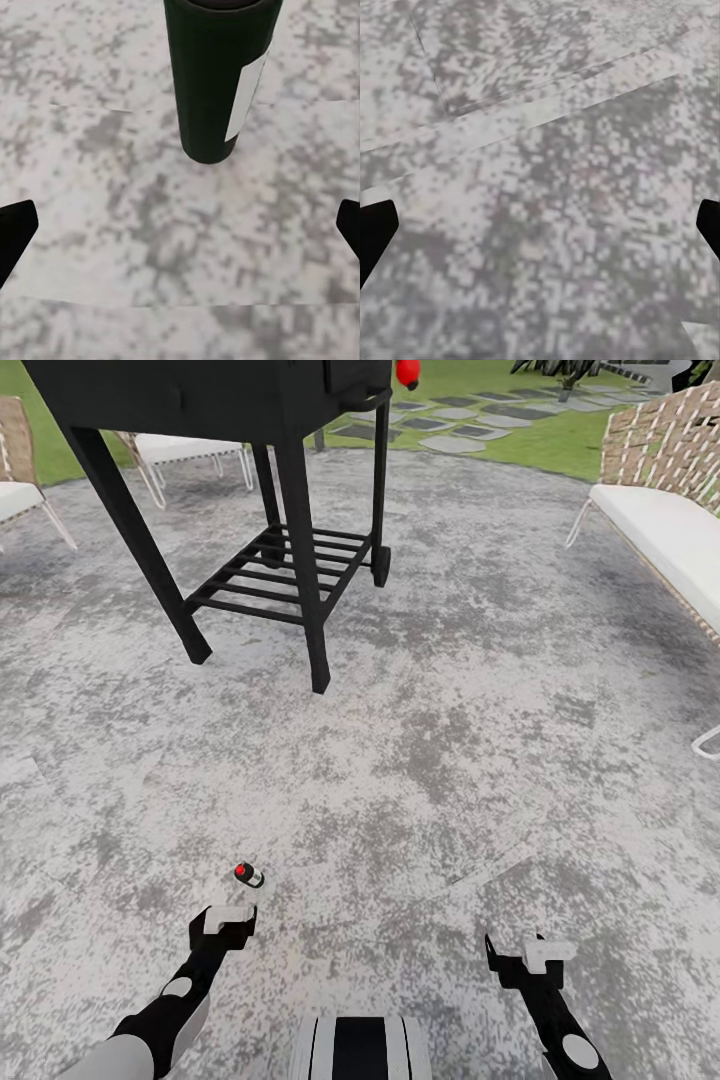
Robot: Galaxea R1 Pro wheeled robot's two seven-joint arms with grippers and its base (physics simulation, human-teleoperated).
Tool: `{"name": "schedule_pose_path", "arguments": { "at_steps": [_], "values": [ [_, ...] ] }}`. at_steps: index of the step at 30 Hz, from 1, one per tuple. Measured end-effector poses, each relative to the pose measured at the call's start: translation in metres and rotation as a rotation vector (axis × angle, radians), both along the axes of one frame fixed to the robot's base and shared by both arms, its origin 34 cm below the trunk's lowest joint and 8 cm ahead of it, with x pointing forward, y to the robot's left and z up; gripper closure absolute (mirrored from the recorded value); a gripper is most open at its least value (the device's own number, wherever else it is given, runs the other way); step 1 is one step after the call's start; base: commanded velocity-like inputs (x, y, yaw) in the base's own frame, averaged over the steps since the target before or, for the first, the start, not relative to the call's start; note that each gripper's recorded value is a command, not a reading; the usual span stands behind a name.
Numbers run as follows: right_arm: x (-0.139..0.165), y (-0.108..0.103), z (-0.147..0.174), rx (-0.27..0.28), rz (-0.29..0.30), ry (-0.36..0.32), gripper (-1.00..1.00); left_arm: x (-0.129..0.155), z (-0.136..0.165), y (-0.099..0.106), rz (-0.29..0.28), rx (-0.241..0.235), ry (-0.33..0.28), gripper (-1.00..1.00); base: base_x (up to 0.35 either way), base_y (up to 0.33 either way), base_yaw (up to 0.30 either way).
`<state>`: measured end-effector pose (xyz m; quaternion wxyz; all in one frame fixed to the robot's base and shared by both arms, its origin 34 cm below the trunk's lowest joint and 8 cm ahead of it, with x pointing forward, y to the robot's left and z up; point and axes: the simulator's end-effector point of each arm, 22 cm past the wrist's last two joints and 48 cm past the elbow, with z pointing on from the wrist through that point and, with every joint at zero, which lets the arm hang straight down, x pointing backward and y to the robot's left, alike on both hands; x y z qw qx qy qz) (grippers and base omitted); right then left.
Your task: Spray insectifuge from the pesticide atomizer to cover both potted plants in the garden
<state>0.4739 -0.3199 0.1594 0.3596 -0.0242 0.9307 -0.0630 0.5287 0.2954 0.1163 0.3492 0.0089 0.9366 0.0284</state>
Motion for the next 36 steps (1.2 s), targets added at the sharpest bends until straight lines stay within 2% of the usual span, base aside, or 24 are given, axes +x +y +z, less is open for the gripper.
{"name": "schedule_pose_path", "arguments": {
  "at_steps": [18,36],
  "values": [
    [0.0000,0.0000,0.0001,0.000,0.000,0.000,-1.00,0.0000,0.0002,0.0016,0.005,0.000,-0.001,-1.00,0.127,-0.018,0.000],
    [0.0000,0.0000,-0.0001,0.000,0.000,0.000,-1.00,0.0003,0.0003,0.0014,0.003,0.001,-0.002,-1.00,0.014,0.000,0.000]
  ]
}}
